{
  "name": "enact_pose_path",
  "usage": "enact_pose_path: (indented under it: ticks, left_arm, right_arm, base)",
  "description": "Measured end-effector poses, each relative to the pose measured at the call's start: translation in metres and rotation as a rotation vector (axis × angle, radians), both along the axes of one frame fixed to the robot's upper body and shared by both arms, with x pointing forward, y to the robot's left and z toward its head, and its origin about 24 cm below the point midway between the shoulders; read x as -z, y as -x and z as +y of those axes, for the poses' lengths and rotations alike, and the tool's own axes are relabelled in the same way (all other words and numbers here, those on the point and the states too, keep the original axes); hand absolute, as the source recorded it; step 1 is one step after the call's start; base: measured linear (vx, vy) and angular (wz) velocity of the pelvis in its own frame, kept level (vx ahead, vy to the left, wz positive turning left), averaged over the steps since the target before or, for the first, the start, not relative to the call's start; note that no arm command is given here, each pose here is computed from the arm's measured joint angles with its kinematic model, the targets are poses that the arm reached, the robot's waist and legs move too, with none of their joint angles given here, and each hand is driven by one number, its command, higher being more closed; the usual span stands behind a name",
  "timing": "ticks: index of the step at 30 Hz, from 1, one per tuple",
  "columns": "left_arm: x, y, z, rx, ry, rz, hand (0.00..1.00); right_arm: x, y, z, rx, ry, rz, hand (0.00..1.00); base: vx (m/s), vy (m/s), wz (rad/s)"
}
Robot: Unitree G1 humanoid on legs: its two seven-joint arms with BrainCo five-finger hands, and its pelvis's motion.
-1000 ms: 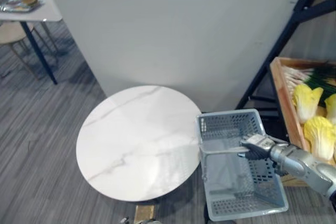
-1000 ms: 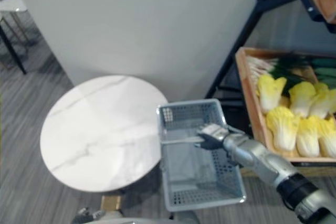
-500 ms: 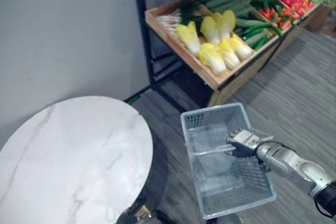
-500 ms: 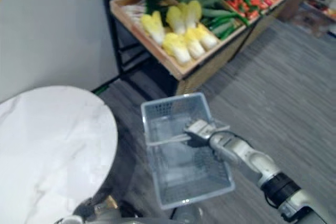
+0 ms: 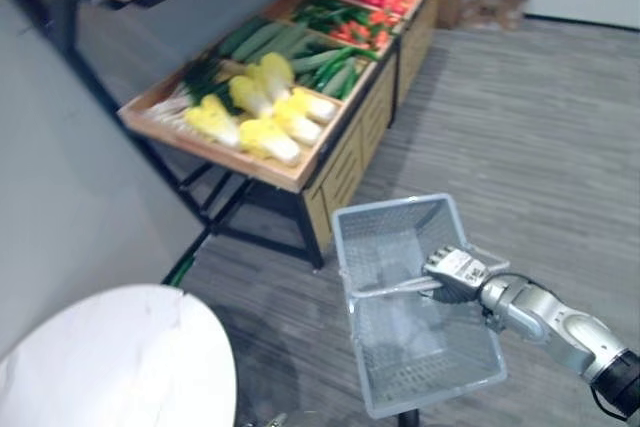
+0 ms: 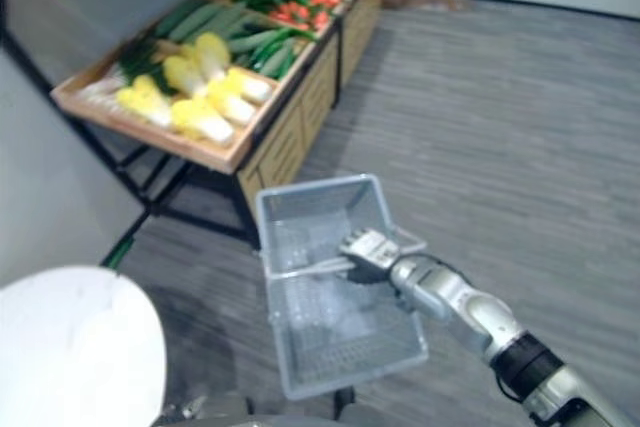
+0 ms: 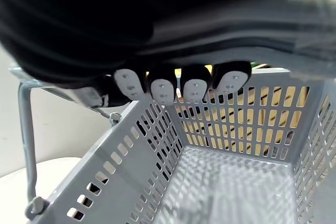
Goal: Pick vegetable in the basket
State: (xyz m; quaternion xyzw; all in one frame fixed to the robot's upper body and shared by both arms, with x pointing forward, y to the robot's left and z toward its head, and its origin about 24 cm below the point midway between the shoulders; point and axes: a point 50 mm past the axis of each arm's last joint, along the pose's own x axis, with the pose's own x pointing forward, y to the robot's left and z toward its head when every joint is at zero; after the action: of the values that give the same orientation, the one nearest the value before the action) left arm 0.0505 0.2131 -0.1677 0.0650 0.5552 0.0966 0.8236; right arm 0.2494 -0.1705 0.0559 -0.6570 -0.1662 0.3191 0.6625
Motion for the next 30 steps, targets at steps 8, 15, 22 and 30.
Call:
enact_pose_path:
  ticks: [8, 15, 22, 30]
  left_arm:
    - [-0.003, -0.009, 0.005, 0.041, -0.025, -0.022, 0.0]
    - [-0.005, -0.015, 0.012, 0.181, -0.078, -0.008, 0.0]
    - [-0.01, -0.046, 0.008, 0.244, -0.088, -0.077, 0.0]
    - [-0.005, -0.035, -0.004, 0.125, -0.044, -0.067, 0.0]
  right_arm:
    - [0.004, 0.003, -0.002, 0.013, -0.011, 0.014, 1.0]
    - [0.012, 0.003, 0.001, 0.08, -0.096, 0.028, 1.0]
    - [-0.001, -0.009, -0.016, 0.184, -0.136, -0.051, 1.0]
    - [-0.005, -0.016, -0.028, 0.246, -0.108, -0.071, 1.0]
  base:
    - [0.05, 0.142, -0.14]
    - [0.1, 0.143, -0.13]
    - [0.29, -0.012, 0.32]
    - [0.58, -0.332, 0.54]
